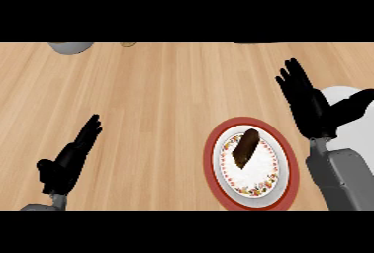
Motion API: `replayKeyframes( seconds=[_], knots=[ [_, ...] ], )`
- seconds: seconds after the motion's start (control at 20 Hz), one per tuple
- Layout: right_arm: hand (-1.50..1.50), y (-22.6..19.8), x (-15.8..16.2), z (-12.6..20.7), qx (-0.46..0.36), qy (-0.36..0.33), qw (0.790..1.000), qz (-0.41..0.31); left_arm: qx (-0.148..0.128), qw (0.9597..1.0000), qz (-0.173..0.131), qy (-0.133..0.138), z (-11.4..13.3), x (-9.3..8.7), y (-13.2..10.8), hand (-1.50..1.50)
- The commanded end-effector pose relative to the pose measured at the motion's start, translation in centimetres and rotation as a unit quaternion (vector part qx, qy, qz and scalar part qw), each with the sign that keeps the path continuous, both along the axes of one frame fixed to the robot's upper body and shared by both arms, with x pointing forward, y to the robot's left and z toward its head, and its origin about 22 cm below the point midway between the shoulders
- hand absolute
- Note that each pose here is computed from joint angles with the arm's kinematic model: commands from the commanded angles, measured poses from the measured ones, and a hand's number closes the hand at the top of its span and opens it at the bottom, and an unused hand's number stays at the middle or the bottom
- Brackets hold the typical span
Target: Pick the sweet potato from the plate and place it in the plate
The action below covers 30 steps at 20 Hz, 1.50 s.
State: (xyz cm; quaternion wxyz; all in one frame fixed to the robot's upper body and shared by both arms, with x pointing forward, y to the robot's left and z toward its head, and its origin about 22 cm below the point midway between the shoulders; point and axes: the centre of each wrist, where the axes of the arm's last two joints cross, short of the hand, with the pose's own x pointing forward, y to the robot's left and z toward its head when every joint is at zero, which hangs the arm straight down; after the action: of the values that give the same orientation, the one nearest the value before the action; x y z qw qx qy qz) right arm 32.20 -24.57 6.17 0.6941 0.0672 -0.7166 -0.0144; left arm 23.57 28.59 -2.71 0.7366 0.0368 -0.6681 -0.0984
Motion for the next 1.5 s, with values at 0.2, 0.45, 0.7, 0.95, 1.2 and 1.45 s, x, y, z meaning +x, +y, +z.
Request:
replayKeyframes(
  seconds=[0.2,0.45,0.7,0.95,1.2,1.45],
  knots=[
    [1.5,-6.8,0.7,6.6,-0.276,-0.063,0.936,-0.208,-0.028,0.9891,0.085,0.117,-3.1,-2.1,-0.1,0.0],
    [-1.5,-13.1,-0.8,6.6,-0.447,-0.037,0.811,-0.376,-0.079,0.9837,0.09,0.134,-3.5,-2.4,-1.6,0.0],
    [-1.5,-6.0,-3.9,3.4,-0.427,-0.071,0.814,-0.388,-0.078,0.983,0.079,0.146,-1.7,-1.2,-1.8,0.0],
    [-1.5,-3.4,-6.8,5.0,-0.491,-0.019,0.792,-0.364,-0.084,0.982,0.087,0.145,-2.0,-1.9,-2.9,0.0],
    [-1.5,-0.5,-6.6,5.0,-0.578,0.133,0.759,-0.27,-0.079,0.985,0.063,0.14,-1.4,-0.2,-3.7,0.0],
    [-1.5,3.5,-7.0,7.6,-0.609,0.21,0.73,-0.229,-0.075,0.9867,0.059,0.131,0.2,1.0,-4.1,0.0]
  ],
)
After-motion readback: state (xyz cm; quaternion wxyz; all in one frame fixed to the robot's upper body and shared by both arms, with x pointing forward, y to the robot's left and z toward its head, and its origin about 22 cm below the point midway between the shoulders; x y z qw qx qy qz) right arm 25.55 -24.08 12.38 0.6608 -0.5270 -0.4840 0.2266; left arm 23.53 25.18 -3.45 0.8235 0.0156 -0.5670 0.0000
